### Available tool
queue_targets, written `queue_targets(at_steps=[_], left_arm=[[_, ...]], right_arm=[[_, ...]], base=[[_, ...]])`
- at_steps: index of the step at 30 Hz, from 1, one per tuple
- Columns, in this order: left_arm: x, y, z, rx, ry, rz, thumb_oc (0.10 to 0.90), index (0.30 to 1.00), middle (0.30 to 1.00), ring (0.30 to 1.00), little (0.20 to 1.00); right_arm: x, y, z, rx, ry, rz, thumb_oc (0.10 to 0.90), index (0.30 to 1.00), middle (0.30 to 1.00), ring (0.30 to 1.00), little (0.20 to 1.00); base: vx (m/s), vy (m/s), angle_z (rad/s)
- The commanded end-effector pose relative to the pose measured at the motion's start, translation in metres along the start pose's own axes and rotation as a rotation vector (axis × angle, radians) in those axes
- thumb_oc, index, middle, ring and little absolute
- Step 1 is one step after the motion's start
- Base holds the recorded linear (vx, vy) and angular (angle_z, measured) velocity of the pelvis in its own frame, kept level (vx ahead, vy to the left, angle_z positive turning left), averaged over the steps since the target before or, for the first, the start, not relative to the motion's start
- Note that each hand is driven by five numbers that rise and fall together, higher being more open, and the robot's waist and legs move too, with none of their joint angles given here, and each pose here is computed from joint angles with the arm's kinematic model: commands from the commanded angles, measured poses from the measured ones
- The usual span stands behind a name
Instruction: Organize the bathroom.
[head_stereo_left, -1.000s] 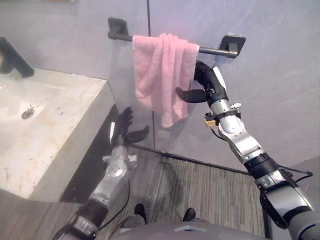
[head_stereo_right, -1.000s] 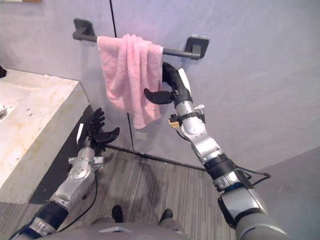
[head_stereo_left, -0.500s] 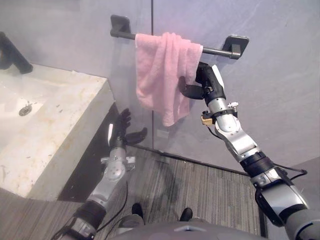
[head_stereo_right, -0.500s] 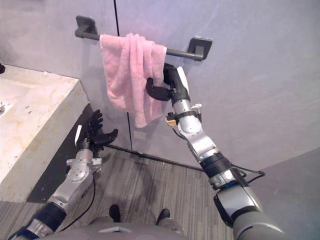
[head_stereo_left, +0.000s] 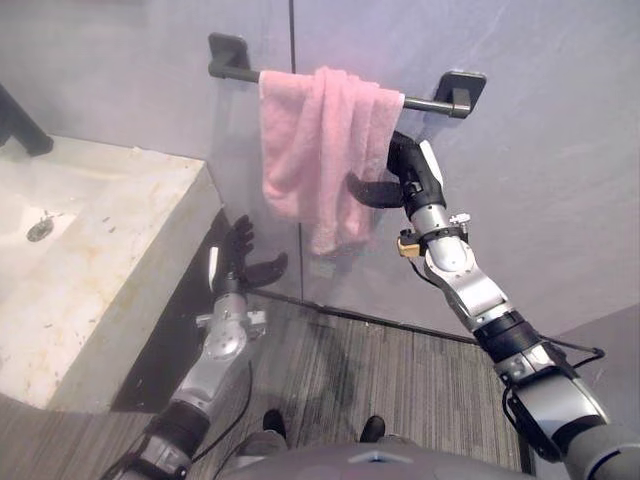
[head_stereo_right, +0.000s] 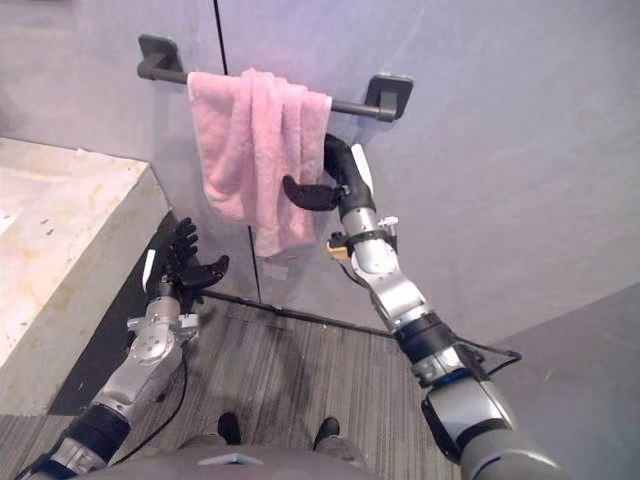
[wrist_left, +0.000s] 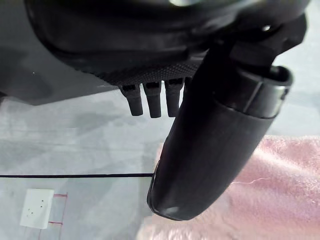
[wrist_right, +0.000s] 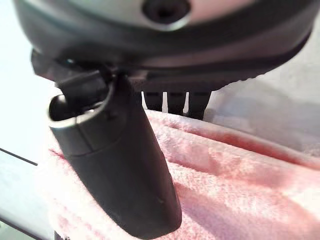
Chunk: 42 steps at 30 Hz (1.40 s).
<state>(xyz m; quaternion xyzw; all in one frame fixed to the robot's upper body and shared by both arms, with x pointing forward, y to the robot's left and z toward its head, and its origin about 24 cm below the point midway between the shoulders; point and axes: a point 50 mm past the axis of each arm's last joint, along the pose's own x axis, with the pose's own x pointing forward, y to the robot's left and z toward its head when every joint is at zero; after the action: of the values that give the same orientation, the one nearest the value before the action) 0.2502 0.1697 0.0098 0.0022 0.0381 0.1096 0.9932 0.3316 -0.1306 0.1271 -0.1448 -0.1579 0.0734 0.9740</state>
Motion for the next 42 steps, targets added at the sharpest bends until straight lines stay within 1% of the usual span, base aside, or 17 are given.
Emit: queue_targets(at_steps=[1,10,18,20,21,22,23,24,39,42], left_arm=[[0.011,-0.011,0.047,-0.043,-0.252,-0.045,0.800,0.900,0.900,0.900,0.900],[0.008,-0.012,0.044,-0.038,-0.247,-0.048,0.800,0.900,0.900,0.900,0.900],[0.008,-0.010,0.042,-0.034,-0.242,-0.039,0.800,0.900,0.900,0.900,0.900],[0.007,-0.009,0.042,-0.033,-0.240,-0.036,0.800,0.900,0.900,0.900,0.900],[0.007,-0.009,0.042,-0.033,-0.239,-0.035,0.800,0.900,0.900,0.900,0.900],[0.007,-0.008,0.042,-0.034,-0.237,-0.031,0.800,0.900,0.900,0.900,0.900],[0.007,-0.007,0.042,-0.034,-0.236,-0.029,0.800,0.900,0.900,0.900,0.900],[0.007,-0.007,0.041,-0.035,-0.235,-0.027,0.800,0.900,0.900,0.900,0.900],[0.008,-0.005,0.043,-0.036,-0.242,-0.012,0.800,0.900,0.900,0.900,0.900],[0.010,-0.002,0.052,-0.067,-0.293,0.023,0.800,0.900,0.900,0.900,0.900]], right_arm=[[0.020,-0.010,0.051,0.036,-0.255,-0.061,0.800,0.900,0.900,0.900,0.900],[0.017,-0.025,0.057,0.058,-0.295,-0.153,0.800,0.900,0.900,0.900,0.900],[0.013,-0.031,0.059,0.054,-0.325,-0.185,0.800,0.900,0.900,0.900,0.900],[0.012,-0.033,0.059,0.057,-0.331,-0.203,0.703,0.754,0.754,0.754,0.754],[0.012,-0.034,0.059,0.057,-0.331,-0.205,0.569,0.554,0.554,0.554,0.554],[0.011,-0.035,0.058,0.057,-0.333,-0.213,0.502,0.453,0.453,0.453,0.453],[0.010,-0.035,0.058,0.057,-0.333,-0.214,0.414,0.321,0.321,0.321,0.321],[0.010,-0.035,0.057,0.058,-0.329,-0.211,0.400,0.300,0.300,0.300,0.300],[0.009,-0.030,0.052,0.050,-0.302,-0.162,0.400,0.300,0.300,0.300,0.300],[0.008,-0.028,0.052,0.050,-0.300,-0.147,0.400,0.300,0.300,0.300,0.300]], base=[[0.00,0.004,-0.03],[0.00,0.000,0.00],[0.00,0.000,0.00],[0.00,0.000,0.00],[0.00,0.000,0.00],[0.00,0.000,0.00],[0.00,0.000,0.00],[0.00,0.000,0.00],[0.00,0.001,-0.01],[0.00,0.000,0.00]])
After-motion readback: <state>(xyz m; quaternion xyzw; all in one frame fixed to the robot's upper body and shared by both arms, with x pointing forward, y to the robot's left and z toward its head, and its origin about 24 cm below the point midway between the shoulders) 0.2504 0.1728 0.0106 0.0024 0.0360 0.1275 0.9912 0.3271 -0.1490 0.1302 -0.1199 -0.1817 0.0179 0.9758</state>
